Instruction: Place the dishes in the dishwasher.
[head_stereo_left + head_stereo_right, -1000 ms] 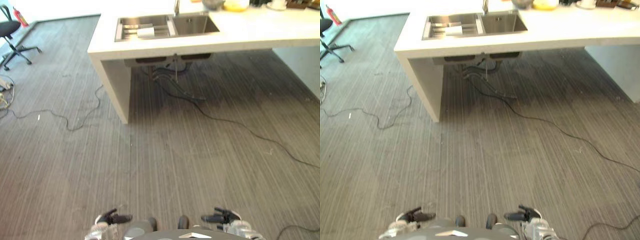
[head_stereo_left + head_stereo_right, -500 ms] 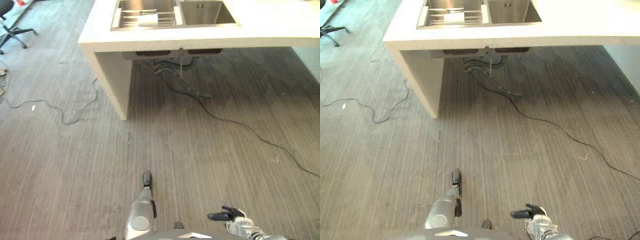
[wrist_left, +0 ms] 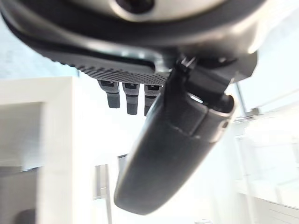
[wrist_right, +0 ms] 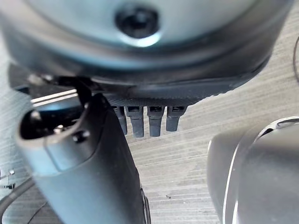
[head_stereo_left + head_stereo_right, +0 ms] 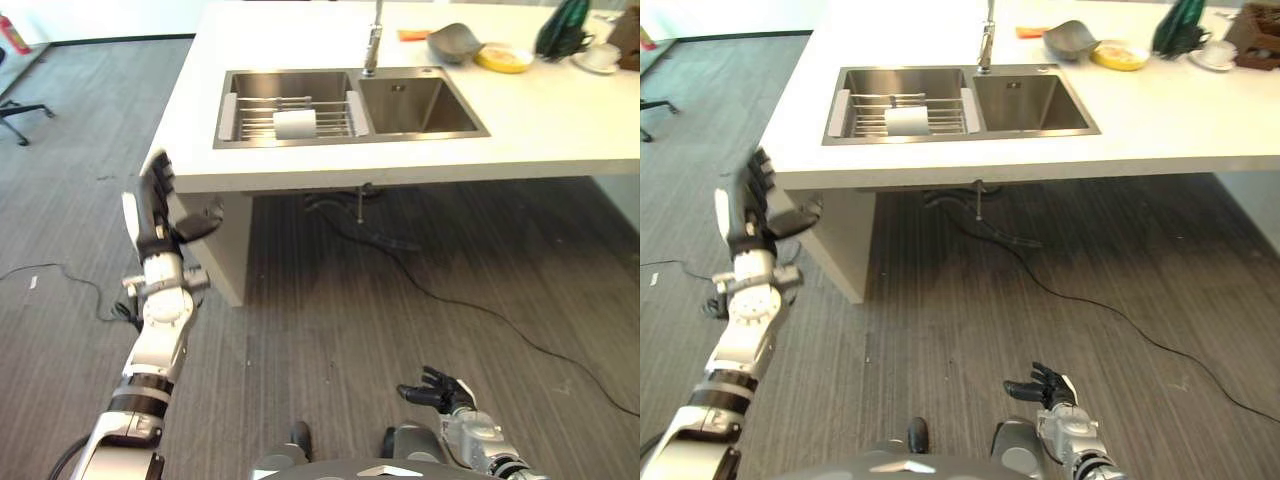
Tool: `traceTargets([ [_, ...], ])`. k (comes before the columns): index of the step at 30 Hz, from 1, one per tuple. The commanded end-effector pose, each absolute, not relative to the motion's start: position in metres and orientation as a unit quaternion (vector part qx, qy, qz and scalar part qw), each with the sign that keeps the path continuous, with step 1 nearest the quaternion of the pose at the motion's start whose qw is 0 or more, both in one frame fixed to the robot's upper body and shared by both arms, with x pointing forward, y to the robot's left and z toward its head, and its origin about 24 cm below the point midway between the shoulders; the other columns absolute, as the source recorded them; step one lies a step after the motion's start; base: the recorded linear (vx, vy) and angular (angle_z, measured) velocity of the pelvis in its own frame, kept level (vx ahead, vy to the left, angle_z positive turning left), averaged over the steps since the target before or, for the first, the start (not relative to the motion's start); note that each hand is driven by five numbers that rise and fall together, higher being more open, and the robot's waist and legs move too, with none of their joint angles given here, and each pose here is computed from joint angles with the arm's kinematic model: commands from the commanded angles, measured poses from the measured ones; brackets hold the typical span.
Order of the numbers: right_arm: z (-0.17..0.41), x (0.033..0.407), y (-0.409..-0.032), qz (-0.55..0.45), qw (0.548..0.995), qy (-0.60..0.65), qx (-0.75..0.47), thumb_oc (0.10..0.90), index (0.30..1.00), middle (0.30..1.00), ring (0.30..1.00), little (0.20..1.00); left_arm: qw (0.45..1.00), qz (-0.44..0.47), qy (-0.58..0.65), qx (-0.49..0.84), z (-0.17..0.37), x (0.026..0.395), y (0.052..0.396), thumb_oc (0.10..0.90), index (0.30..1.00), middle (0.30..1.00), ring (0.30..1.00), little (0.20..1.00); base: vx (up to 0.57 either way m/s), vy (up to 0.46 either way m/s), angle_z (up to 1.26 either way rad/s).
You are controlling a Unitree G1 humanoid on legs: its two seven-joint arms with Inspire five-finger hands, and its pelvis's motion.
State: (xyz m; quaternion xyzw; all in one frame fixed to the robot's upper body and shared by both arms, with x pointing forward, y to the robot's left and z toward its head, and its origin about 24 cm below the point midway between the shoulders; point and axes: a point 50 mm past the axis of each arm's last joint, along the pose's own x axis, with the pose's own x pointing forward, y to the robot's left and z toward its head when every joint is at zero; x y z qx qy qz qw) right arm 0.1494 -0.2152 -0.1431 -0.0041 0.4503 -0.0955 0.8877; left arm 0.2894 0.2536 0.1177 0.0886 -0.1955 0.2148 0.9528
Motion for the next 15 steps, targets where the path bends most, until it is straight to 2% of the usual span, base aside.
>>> traceTargets([
  [1,-0.148,0.139,-0.214,-0.103,0.877,0.468,0.015,0.8,0.9,0.9,0.9,0.9,0.944,0.154,-0.283,0.073,0.145,0.284,0.23,0.8,0.9,0.9,0.9,0.9,0.57,-0.359,0.61],
  [2,-0.153,0.129,-0.216,-0.111,0.866,0.487,0.022,0.8,0.9,0.9,0.9,0.9,0.937,0.124,-0.315,0.086,0.159,0.284,0.217,0.8,0.9,0.9,0.9,0.9,0.43,-0.27,0.56],
  [6,-0.158,0.114,-0.214,-0.106,0.854,0.509,0.023,0.8,0.9,0.9,0.9,0.9,0.932,0.108,-0.327,0.115,0.163,0.282,0.21,0.8,0.9,0.9,0.9,0.9,0.18,-0.129,0.6],
  [12,-0.158,0.114,-0.214,-0.106,0.854,0.509,0.023,0.8,0.9,0.9,0.9,0.9,0.932,0.108,-0.327,0.115,0.163,0.282,0.21,0.8,0.9,0.9,0.9,0.9,0.0,0.0,-0.02],
  [13,-0.158,0.114,-0.214,-0.106,0.854,0.509,0.023,0.8,0.9,0.9,0.9,0.9,0.932,0.108,-0.327,0.115,0.163,0.282,0.21,0.8,0.9,0.9,0.9,0.9,0.31,-0.654,0.01],
  [14,-0.151,0.128,-0.234,-0.097,0.857,0.506,-0.014,0.8,0.9,0.9,0.9,0.9,0.933,0.123,-0.267,0.207,0.148,0.291,0.227,0.8,0.9,0.9,0.9,0.9,0.3,-0.743,0.11],
  [15,-0.148,0.133,-0.238,-0.103,0.862,0.496,-0.013,0.8,0.9,0.9,0.9,0.9,0.928,0.131,-0.269,0.22,0.151,0.292,0.23,0.8,0.9,0.9,0.9,0.9,0.31,-0.817,0.29],
])
